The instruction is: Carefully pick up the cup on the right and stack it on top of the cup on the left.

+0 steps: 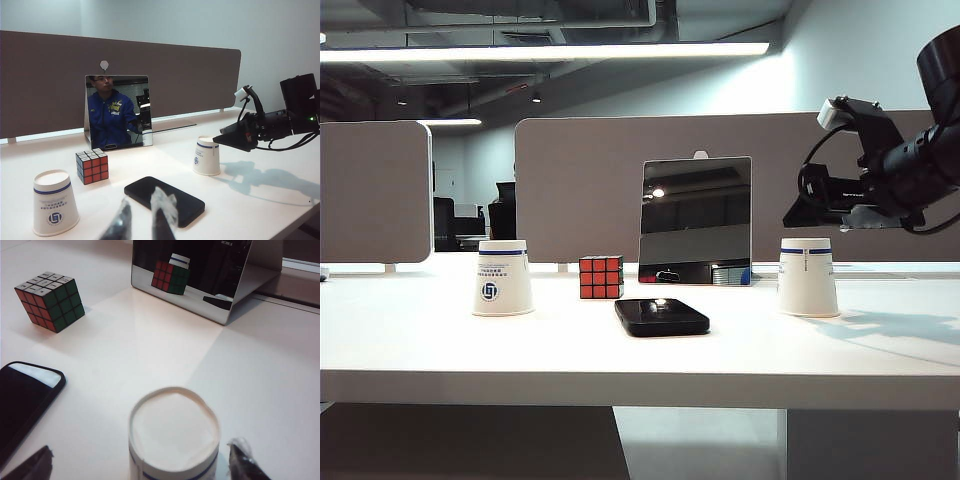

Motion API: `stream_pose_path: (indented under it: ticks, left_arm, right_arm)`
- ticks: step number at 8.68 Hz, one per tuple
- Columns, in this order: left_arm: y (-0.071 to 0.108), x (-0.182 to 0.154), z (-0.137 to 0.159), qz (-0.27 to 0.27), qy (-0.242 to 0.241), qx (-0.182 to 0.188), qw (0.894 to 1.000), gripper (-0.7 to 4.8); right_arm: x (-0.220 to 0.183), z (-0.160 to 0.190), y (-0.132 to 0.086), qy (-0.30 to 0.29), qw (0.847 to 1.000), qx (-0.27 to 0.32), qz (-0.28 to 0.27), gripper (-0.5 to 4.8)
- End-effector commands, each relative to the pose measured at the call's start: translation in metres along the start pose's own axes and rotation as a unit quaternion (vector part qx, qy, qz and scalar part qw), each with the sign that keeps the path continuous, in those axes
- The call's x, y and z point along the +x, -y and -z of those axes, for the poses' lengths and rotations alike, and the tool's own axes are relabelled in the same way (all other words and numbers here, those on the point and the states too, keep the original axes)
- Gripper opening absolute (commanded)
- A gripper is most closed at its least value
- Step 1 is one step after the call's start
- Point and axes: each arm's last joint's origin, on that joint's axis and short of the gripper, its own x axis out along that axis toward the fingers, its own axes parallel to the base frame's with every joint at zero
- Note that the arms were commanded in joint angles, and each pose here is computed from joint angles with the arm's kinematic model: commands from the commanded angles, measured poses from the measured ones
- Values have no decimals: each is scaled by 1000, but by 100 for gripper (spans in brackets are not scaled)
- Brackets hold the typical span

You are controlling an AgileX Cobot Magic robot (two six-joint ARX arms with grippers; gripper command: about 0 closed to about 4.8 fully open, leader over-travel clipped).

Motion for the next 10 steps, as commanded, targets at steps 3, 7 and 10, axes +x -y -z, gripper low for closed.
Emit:
stream_pose_path:
  ticks: [3,7,10]
  left_arm:
    - [0,0,-2,0,6,3,1000,61]
    - [0,0,-2,0,6,3,1000,61]
    - [0,0,-2,0,6,3,1000,61]
  right_arm:
    - [16,9,5,40,999,-12,2,479]
    - [36,23,11,26,1000,3,1,479]
    - [35,20,11,40,999,-3,2,479]
